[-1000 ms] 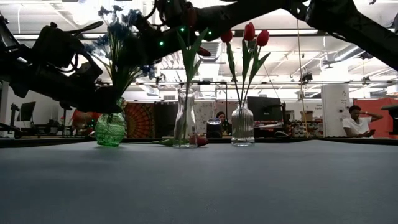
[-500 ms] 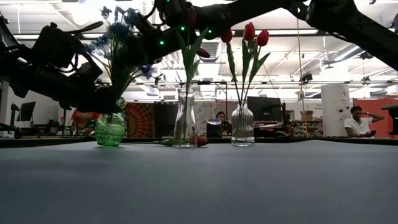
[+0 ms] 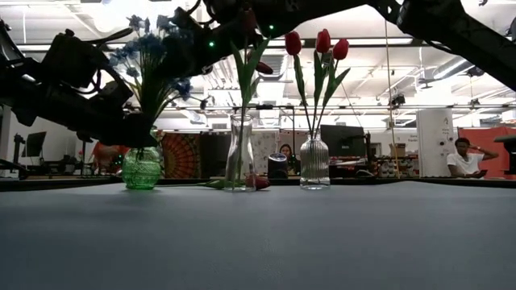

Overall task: Sort flowers into vase by color
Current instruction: Put the blue flowers into the green vase

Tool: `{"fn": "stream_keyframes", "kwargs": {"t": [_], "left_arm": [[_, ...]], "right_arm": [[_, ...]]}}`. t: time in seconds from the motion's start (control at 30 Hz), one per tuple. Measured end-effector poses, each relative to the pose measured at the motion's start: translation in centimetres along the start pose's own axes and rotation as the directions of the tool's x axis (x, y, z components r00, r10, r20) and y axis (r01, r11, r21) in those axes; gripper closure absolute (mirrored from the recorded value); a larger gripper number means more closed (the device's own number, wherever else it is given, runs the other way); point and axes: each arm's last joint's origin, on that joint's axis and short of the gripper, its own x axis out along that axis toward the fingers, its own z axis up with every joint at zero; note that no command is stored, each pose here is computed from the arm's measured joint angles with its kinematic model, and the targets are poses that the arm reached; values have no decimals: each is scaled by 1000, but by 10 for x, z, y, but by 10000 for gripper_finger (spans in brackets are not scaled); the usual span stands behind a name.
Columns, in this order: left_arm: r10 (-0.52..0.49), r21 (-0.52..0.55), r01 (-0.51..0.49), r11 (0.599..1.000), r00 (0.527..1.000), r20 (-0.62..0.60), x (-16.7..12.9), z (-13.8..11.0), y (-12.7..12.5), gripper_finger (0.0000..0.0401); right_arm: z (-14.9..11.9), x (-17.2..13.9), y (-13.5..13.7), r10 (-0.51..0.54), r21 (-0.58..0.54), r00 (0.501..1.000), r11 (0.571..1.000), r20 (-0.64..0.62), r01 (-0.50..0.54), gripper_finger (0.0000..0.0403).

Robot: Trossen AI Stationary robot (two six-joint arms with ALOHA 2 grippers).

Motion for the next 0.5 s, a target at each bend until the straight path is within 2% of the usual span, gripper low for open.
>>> {"fn": "stream_keyframes", "kwargs": {"t": [0.27,0.5], "left_arm": [[28,16,-27,999,1000,-11,0,-2,1,147],[26,6,-26,1000,999,-43,-2,-6,1,137]], "right_arm": [[8,-5,-3,9,17,1000,1000,-21,-9,176],[13,-10,-4,18,28,999,999,-43,-17,150]]}}
